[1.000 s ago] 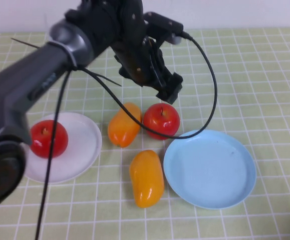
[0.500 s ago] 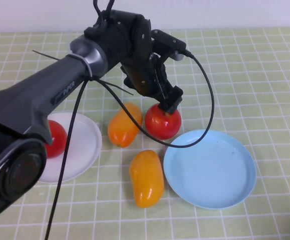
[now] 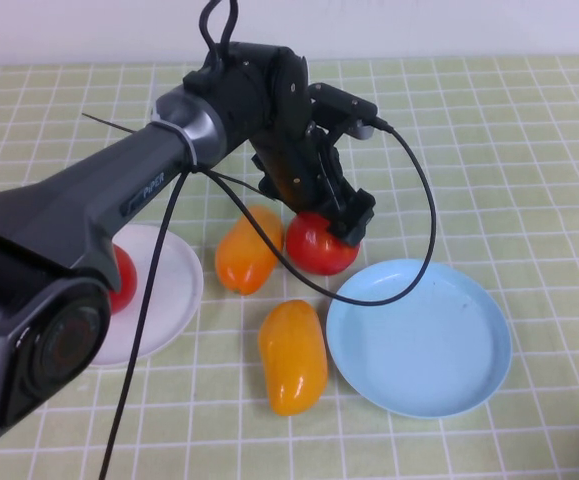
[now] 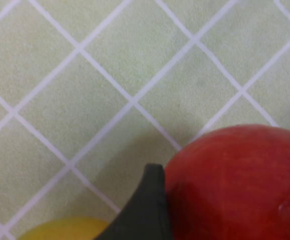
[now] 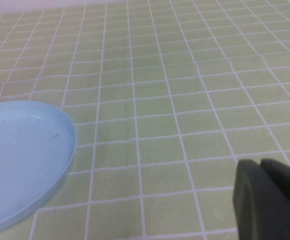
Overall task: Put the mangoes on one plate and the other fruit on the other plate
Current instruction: Put one type of fruit in the left plate
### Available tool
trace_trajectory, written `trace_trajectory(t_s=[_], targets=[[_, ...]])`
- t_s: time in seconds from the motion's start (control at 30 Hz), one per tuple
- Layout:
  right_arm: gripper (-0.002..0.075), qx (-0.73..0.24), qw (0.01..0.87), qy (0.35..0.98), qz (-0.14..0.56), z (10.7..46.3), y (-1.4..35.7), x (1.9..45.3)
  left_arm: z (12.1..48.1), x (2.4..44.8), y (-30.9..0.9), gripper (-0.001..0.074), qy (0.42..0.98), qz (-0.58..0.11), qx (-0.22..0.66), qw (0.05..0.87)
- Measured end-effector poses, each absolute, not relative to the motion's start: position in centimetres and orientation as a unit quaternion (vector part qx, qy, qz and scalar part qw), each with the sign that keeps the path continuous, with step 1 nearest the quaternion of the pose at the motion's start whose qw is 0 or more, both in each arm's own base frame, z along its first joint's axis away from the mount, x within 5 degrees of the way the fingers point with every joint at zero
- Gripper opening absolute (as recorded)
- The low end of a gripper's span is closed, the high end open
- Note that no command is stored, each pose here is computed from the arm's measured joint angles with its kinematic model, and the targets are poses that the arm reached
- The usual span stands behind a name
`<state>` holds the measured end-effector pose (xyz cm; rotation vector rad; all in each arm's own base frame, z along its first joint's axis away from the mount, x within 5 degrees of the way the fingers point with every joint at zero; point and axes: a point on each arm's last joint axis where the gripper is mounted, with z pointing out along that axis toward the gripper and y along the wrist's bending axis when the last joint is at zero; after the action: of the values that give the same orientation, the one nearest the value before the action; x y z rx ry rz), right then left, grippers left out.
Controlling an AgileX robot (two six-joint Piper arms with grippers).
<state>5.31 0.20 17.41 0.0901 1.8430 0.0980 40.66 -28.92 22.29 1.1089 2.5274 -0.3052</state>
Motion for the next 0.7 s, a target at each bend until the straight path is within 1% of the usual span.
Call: trace_trajectory(t_s=[0.07,0.13,0.23,0.3,0.47,0.57,0.7], targets=[[-0.0017,0.039,0.603,0.796,0.042,17.4,0.2,5.3,22.3,40.6,-28.9,0.0669,0.896,-0.108,0.393,0.177],[-0.0017,0.039,0.603,0.796,0.042,17.4,0.2,5.3,22.2,40.6,-28.9,0.065,0.896,-0.107,0.393,0.174],[-0.0017,0.039,0.603,0.796,0.042,17.4,0.2,5.3,22.2,40.6,-28.9,0.0559,0.896,-0.107,0.393,0.174],[-0.0017,0.039,0.603,0.796,0.042,17.4,0.2,5.3,22.2,40.5,-28.9,0.0517,0.897,-0.108,0.393,0.174],[-0.0017,0.039,0.603,0.796,0.042,17.4,0.2,5.3,22.8,40.5,-28.8,0.0517,0.895,-0.104,0.396,0.175],[-0.0017,0.039,0.603,0.796,0.042,17.4,0.2,5.3,25.3,40.3,-28.5,0.0517,0.89,-0.098,0.403,0.188],[-0.0017,0.039,0.603,0.796,0.042,17.4,0.2,5.3,31.2,39.4,-26.8,0.0517,0.883,-0.087,0.4,0.229]])
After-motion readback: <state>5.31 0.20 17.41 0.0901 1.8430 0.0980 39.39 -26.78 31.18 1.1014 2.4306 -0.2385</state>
